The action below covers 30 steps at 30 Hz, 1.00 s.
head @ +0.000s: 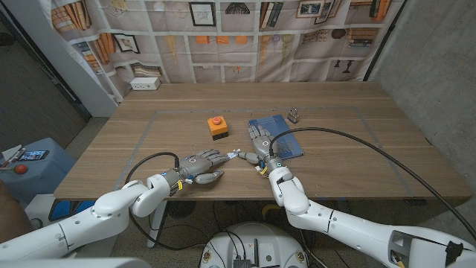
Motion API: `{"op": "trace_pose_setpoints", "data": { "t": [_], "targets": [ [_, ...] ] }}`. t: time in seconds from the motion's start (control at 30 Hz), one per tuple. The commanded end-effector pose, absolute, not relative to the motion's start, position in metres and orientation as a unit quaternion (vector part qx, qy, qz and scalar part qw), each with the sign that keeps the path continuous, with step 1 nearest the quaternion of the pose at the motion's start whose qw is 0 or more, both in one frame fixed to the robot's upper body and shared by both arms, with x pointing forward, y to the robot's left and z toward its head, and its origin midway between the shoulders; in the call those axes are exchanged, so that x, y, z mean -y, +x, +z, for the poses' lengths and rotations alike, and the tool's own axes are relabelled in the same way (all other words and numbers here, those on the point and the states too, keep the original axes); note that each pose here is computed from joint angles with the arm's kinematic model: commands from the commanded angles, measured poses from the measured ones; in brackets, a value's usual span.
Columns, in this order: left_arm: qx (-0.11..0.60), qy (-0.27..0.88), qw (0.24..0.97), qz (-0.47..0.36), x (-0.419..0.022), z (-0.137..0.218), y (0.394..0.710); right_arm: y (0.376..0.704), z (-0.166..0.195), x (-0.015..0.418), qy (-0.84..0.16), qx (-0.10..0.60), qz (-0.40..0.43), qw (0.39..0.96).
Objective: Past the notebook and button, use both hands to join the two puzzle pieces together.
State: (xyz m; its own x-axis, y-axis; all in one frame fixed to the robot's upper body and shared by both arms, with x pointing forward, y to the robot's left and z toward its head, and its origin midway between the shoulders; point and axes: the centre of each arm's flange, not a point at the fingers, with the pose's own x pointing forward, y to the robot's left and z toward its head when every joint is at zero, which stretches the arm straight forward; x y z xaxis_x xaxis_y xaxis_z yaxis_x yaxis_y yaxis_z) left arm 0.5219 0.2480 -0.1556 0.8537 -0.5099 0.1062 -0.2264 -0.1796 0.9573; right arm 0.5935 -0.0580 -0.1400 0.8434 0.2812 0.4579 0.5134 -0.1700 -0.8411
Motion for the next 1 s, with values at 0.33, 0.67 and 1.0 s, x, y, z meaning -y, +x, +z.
{"op": "trace_pose_setpoints", "data": {
  "t": [0.33,0.67,1.0],
  "targets": [
    [0.241,0.756,0.597,-0.117,-0.25,-0.154,0.525,0.591,-0.137,0.059,-0.752,0.268,-0.111,0.591],
    [0.24,0.757,0.595,-0.119,-0.249,-0.153,0.525,0.589,-0.129,0.058,-0.735,0.28,-0.107,0.608],
    [0.241,0.758,0.594,-0.121,-0.248,-0.153,0.526,0.587,-0.123,0.059,-0.72,0.293,-0.106,0.62]
  ]
}}
